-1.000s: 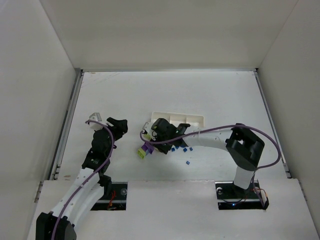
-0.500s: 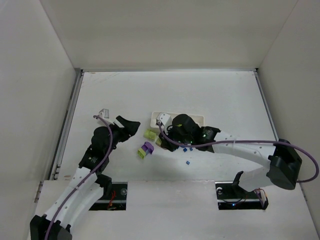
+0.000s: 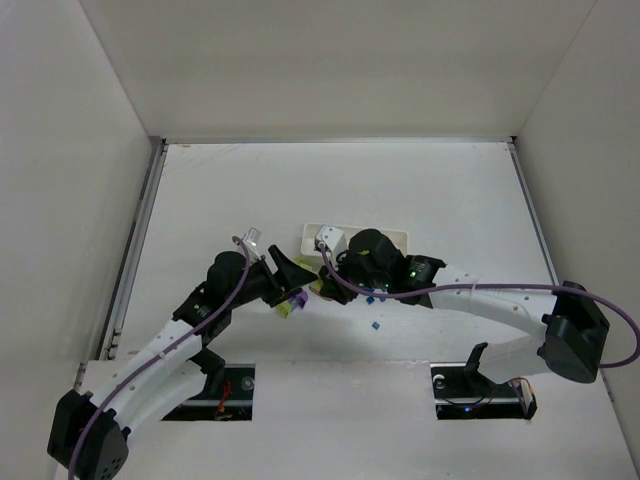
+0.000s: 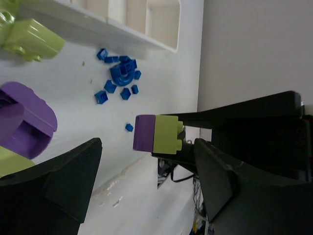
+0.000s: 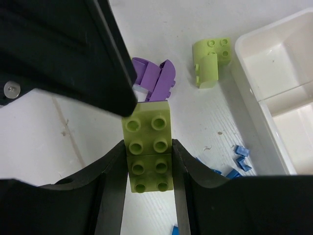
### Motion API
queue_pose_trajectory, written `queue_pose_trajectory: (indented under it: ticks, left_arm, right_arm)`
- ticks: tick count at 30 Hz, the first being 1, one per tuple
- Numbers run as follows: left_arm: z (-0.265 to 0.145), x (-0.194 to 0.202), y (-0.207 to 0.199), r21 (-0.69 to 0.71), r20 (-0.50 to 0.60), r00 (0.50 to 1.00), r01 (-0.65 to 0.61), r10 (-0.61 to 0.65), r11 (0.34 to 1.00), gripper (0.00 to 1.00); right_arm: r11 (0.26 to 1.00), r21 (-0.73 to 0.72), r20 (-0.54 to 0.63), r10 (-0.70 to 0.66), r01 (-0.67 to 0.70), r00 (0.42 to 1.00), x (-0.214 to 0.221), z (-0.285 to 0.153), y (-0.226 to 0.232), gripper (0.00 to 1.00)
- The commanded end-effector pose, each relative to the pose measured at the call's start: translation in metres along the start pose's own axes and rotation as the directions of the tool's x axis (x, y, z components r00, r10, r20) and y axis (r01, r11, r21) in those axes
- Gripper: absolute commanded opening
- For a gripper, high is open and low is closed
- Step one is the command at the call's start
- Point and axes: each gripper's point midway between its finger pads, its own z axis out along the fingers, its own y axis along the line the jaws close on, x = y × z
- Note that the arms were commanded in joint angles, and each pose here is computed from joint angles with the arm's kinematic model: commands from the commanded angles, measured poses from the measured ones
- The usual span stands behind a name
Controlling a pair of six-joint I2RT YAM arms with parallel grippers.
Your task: Sort the legos into containers by color
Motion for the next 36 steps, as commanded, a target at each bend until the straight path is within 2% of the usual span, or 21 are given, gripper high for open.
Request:
queue_pose_trajectory:
  ticks: [1,8,12,26,28,32,36]
  left_arm:
    - [0.000,0.011,-0.022,0.050,-0.055,0.998,0.034,-0.031,0.998,0.73]
    - [0.011,0.016,-0.018,0.021,-0.075,0.997,0.022,-0.020,1.000,0.72]
    - [0.016,0.012,-0.017,0.028,-0.062,0.998,0.028,-0.027,0.999,0.66]
    - [0.023,0.007,-0.016,0.033,-0.042,0.998,0.046,-0.044,0.998,0.25]
    - [0.022,0.005,-0.014,0.036,-0.032,0.998,0.053,-0.052,0.998,0.20]
    - [0.017,-0.006,-0.010,0.036,0.011,0.998,0.062,-0.062,0.997,0.15]
    - [0.015,-0.013,-0.004,0.020,0.026,0.997,0.070,-0.070,0.997,0.14]
  right_arm:
    - [0.999,-0.018,0.089,-0.025,0.026,0.996,-0.024,-0.001,0.002,0.29]
    - [0.999,-0.033,0.095,-0.028,0.031,0.995,-0.024,0.006,0.002,0.29]
    - [0.998,-0.051,0.089,-0.028,0.032,0.996,-0.022,0.010,0.005,0.29]
    - [0.998,-0.065,0.099,-0.010,0.016,0.995,-0.020,0.014,0.007,0.30]
    - [0.998,-0.065,0.105,-0.006,0.013,0.994,-0.020,0.014,0.007,0.34]
    - [0.999,-0.045,0.119,0.001,0.005,0.993,-0.020,0.014,0.004,0.55]
    - [0.999,-0.033,0.118,0.005,-0.001,0.993,-0.015,0.011,0.003,0.64]
